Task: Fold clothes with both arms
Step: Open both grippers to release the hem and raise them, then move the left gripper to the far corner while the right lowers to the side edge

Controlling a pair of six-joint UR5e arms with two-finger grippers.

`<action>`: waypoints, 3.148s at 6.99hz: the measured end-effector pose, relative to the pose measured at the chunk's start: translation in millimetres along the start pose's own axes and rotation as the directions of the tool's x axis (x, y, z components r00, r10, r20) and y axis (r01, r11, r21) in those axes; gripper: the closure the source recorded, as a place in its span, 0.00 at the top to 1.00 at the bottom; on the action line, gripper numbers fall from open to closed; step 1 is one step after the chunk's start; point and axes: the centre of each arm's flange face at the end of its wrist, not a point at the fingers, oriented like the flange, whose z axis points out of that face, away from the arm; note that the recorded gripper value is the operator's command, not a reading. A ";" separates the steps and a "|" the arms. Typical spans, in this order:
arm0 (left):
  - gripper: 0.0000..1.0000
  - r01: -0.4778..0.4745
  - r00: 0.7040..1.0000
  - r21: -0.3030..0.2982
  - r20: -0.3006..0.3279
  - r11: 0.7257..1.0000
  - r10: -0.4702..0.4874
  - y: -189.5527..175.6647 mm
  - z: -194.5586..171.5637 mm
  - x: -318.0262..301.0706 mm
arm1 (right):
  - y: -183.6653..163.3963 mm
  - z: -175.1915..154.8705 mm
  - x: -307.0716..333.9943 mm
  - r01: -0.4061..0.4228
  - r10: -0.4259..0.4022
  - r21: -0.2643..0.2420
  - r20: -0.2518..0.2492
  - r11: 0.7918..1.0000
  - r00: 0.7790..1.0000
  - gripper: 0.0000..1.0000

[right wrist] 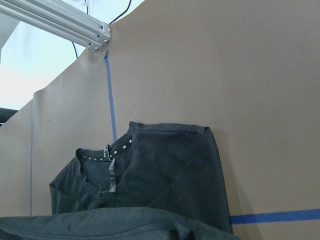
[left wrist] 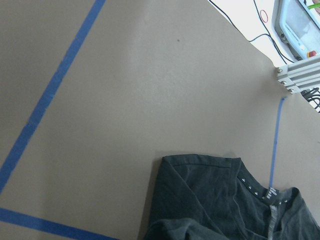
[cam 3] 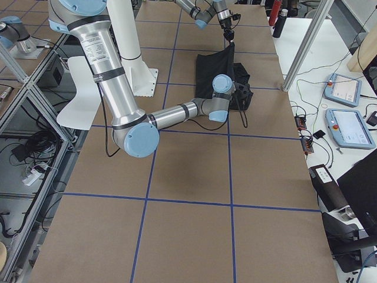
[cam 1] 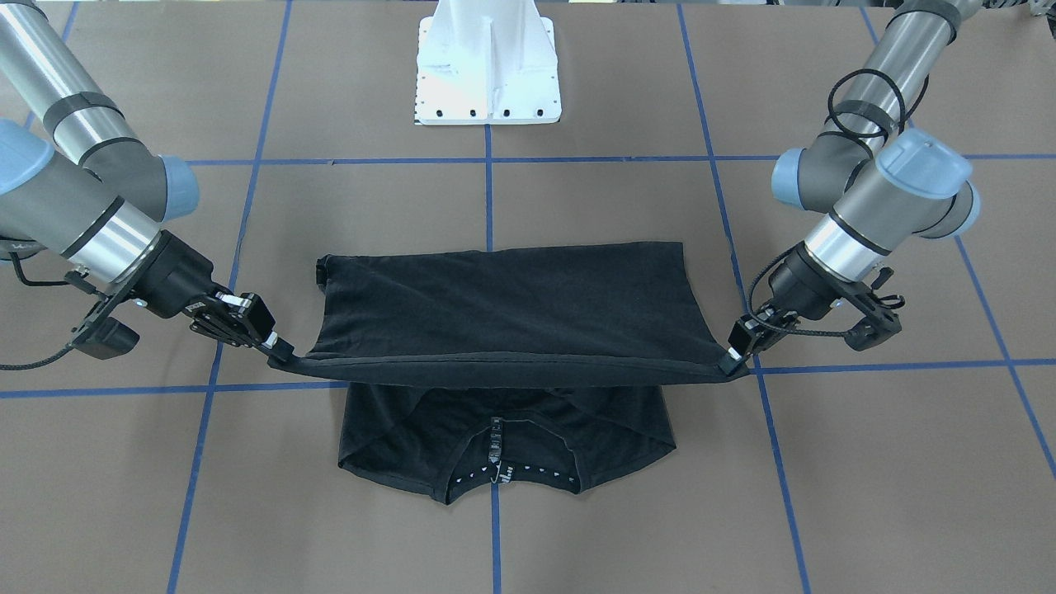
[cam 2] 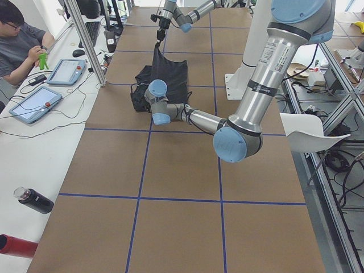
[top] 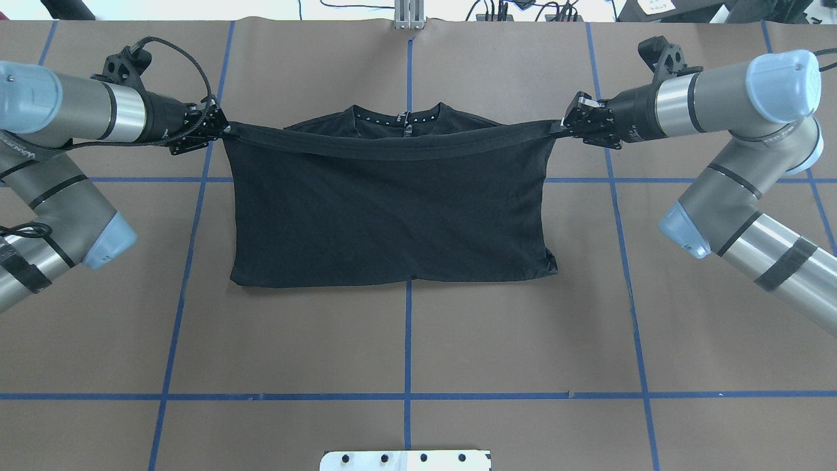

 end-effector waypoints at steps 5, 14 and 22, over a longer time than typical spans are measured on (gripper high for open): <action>0.00 0.011 1.000 0.007 0.017 1.000 -0.011 -6.1 13.4 0.6 | -19.6 24.4 -2.8 -0.019 0.020 0.026 -0.027 0.999 0.999 0.00; 0.99 0.056 0.998 -0.020 -0.025 0.998 -0.056 -3.6 0.4 33.1 | -14.0 35.5 -25.8 -0.047 0.046 -0.036 -0.022 0.998 0.999 1.00; 0.99 0.060 0.998 -0.044 -0.019 0.997 -0.060 28.8 -70.3 80.0 | 131.4 50.7 67.7 -0.155 0.104 -0.312 -0.172 0.938 0.980 1.00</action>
